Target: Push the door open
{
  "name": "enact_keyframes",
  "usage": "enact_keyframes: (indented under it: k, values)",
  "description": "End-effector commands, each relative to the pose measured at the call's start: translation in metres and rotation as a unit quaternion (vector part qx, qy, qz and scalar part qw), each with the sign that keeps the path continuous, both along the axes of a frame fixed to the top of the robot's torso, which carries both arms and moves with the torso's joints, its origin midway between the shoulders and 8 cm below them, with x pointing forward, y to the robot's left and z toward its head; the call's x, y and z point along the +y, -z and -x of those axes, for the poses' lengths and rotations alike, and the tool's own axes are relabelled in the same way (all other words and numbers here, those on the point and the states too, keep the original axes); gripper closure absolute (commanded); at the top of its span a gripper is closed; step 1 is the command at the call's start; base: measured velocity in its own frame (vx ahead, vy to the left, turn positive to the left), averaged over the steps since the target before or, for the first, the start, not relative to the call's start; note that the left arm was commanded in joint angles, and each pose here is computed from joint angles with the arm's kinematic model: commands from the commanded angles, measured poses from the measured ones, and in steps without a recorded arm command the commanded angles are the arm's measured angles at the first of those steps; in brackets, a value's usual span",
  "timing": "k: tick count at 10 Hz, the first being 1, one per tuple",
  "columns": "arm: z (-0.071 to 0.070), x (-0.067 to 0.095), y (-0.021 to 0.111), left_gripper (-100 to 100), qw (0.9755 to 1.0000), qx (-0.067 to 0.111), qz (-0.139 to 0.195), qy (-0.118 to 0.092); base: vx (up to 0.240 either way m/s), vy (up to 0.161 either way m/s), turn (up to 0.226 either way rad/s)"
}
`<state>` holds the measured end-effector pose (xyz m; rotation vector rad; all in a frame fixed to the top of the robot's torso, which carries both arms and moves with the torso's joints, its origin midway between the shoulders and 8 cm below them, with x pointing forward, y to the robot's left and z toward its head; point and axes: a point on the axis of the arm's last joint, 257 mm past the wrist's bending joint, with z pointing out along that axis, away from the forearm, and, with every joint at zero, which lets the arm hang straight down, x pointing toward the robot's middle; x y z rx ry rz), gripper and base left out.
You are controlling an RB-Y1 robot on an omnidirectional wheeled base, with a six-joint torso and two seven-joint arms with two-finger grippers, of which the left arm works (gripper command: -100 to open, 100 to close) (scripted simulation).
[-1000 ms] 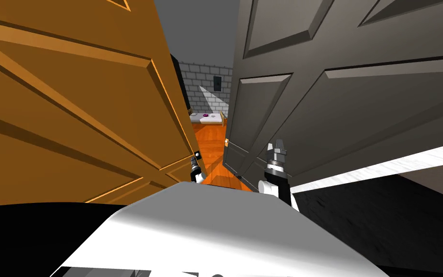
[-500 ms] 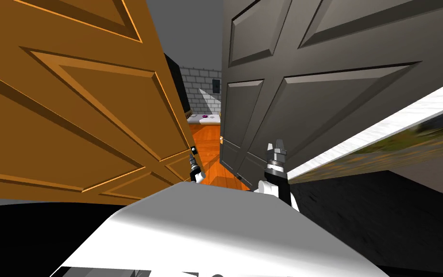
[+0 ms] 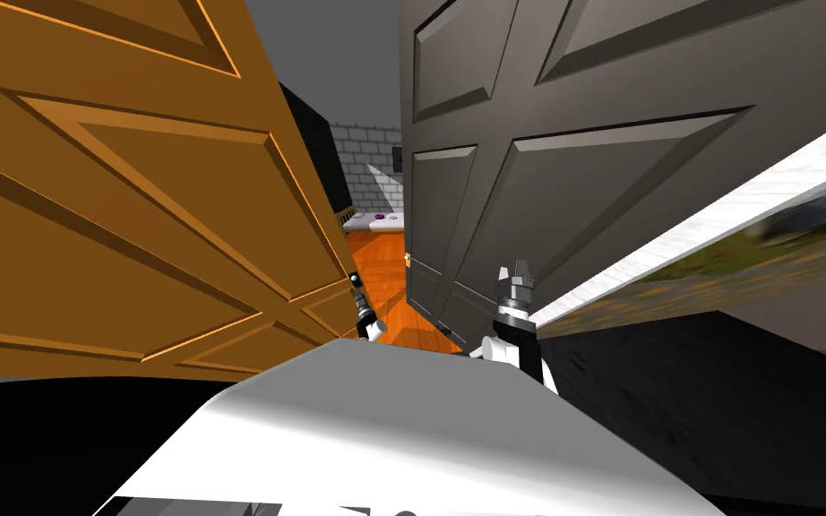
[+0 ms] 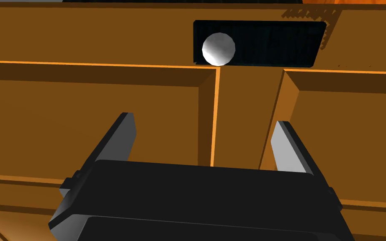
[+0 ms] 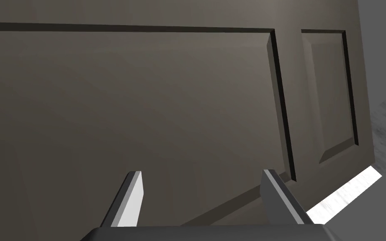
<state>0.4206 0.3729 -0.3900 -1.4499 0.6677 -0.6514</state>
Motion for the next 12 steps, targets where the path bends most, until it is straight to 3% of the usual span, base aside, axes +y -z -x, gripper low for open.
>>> enact_keyframes:
  k: [1,3,5,8,9,10,11,12]
  values:
    - [0.003,0.018,-0.007,-100,0.9998,-0.003,-0.012,-0.013,0.046,0.167,-0.201]
    - [0.01,0.039,-0.011,-100,0.9991,-0.005,-0.023,-0.035,0.063,0.198,-0.196]
    - [0.017,0.048,-0.011,-100,0.998,-0.007,-0.023,-0.058,0.128,0.193,-0.237]
    - [0.028,0.037,-0.002,-100,0.9964,-0.004,-0.002,-0.085,0.13,0.186,-0.197]
    - [0.029,0.031,0.001,-100,0.9961,-0.003,0.004,-0.088,0.106,0.156,-0.116]
    - [0.03,0.036,0.0,-100,0.9962,-0.003,0.0,-0.087,0.034,0.062,-0.027]
    - [0.03,0.036,0.0,100,0.9962,-0.003,0.0,-0.087,-0.007,-0.01,0.022]
    - [0.03,0.036,0.0,100,0.9962,-0.003,0.0,-0.087,-0.011,-0.024,0.012]
